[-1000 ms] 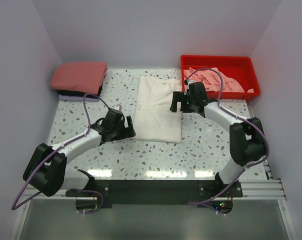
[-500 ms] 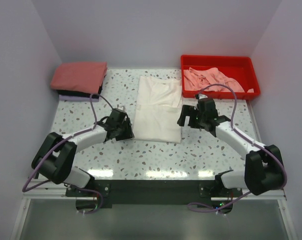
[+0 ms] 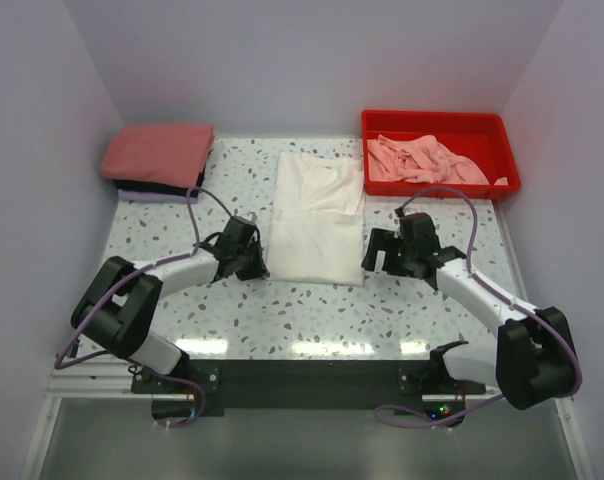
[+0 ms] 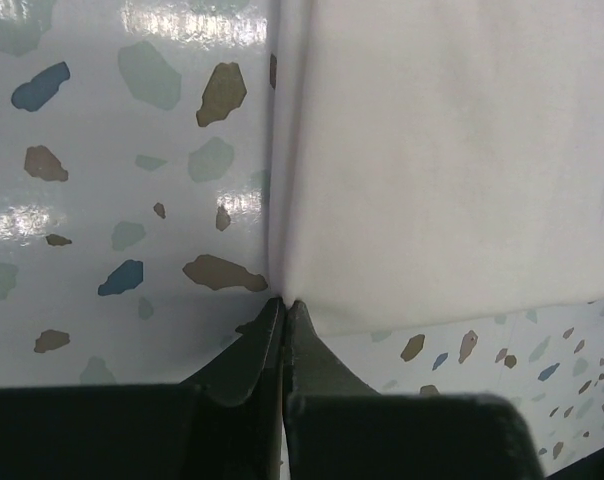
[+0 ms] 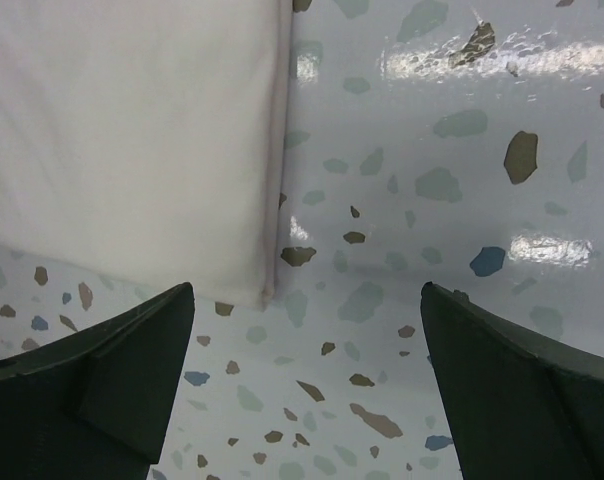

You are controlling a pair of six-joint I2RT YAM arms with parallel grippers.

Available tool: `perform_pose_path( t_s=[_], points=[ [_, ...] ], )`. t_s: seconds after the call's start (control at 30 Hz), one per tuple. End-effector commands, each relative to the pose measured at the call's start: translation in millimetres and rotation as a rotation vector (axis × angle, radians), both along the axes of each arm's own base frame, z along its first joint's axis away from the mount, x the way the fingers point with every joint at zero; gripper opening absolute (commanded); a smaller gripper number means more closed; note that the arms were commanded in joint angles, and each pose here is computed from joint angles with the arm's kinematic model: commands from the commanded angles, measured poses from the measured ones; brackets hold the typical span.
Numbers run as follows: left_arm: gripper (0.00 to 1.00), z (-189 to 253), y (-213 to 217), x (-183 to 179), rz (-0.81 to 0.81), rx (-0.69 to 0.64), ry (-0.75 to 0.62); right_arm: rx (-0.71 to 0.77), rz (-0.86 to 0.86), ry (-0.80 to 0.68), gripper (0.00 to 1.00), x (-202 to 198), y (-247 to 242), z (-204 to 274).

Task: Fold and stack the t-shirts
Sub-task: Fold the tshirt

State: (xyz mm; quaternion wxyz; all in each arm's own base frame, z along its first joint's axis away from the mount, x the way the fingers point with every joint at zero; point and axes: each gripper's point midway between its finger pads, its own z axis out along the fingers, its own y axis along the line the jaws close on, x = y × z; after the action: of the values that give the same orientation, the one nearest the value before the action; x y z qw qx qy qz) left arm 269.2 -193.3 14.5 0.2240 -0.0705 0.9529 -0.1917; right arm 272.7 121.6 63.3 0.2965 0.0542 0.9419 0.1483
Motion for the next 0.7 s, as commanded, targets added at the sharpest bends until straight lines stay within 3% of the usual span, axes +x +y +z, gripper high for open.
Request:
perform_pose_path(
  t_s=[0.0, 0.27, 0.43, 0.47, 0.67],
  points=[
    [0.00, -2.4, -1.4, -6.0, -0.011, 0.008, 0.016, 0.064, 0.056, 0.008, 0.99, -10.1, 12.5, 6.5],
    [0.00, 2.9, 11.6, -24.3, 0.017, 0.012, 0.016, 0.159, 0.178, 0.132, 0.94, -43.7, 33.5, -11.5],
    [0.00, 4.9, 11.4, -33.1, 0.019, -0.005, 0.020, 0.223, 0.203, 0.175, 0.77, -51.7, 51.1, -22.0],
    [0.00, 4.8, 11.5, -33.9, 0.021, -0.005, 0.020, 0.235, 0.210, 0.191, 0.69, -53.8, 54.7, -26.6],
    [0.00, 4.1, 10.9, -39.5, 0.017, 0.002, 0.027, 0.230, 0.218, 0.232, 0.53, -66.6, 63.4, -38.7]
  ],
)
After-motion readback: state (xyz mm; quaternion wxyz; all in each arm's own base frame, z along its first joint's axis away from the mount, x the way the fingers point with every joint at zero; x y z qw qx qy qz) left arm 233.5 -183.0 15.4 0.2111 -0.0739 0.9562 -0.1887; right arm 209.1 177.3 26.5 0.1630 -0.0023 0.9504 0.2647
